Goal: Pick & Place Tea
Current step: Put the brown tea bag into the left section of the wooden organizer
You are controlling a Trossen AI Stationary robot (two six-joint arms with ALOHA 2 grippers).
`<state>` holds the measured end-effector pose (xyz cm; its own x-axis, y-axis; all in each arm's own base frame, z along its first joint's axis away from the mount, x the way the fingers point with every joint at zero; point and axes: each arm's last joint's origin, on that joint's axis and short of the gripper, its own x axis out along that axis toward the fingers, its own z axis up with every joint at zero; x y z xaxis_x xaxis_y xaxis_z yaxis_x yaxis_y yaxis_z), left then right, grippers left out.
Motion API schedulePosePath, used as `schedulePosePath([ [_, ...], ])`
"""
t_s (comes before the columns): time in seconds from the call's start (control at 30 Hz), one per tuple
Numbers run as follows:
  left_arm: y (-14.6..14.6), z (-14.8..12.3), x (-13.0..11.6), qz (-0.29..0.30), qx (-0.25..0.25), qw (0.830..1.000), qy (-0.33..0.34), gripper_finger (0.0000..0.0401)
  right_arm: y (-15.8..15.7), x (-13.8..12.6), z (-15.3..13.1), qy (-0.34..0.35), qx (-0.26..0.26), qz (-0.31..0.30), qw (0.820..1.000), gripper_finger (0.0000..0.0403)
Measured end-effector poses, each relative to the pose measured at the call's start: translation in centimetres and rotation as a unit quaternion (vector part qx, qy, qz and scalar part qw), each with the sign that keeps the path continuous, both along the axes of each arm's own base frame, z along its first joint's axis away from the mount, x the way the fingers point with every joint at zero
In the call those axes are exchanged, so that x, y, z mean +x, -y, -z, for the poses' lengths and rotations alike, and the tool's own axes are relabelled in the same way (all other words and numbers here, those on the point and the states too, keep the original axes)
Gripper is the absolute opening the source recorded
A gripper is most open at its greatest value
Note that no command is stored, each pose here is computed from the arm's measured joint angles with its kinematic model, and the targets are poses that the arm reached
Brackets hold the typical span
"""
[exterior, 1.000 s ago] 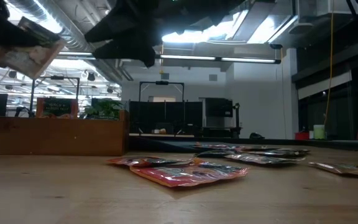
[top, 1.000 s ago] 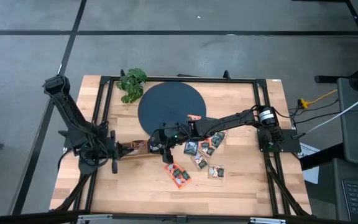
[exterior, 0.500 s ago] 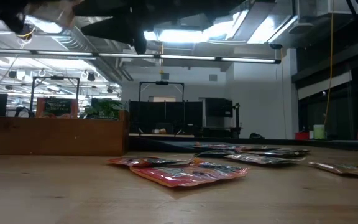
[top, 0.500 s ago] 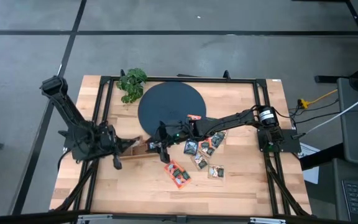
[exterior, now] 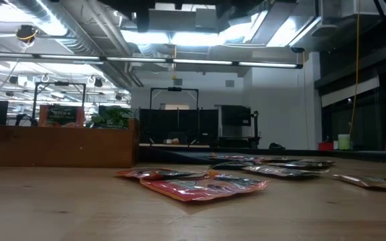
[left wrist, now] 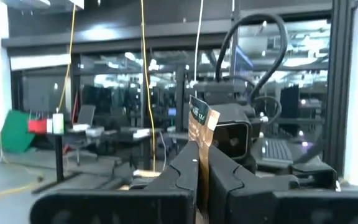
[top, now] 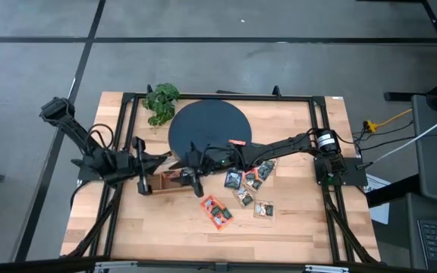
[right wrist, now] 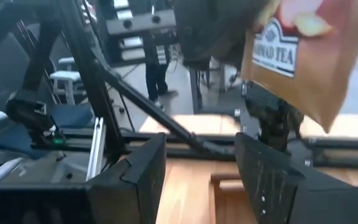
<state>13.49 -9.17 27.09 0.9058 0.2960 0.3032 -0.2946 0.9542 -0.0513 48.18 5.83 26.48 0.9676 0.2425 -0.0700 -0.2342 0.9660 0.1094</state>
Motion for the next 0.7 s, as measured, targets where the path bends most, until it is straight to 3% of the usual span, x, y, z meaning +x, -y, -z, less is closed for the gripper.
schedulePosePath([
  [0.33, -0.1, -0.6, 0.0, 0.037, 0.016, 0.998, 0.042, 0.0003, 2.4, 0.2, -1.4, 0.071, 0.011, 0.018, 0.997, 0.0173],
  [0.7, -0.3, -0.8, -0.2, 0.024, 0.026, 0.998, 0.048, 0.0003, 2.8, 0.1, -1.9, 0.098, 0.02, -0.014, 0.995, 0.0162],
])
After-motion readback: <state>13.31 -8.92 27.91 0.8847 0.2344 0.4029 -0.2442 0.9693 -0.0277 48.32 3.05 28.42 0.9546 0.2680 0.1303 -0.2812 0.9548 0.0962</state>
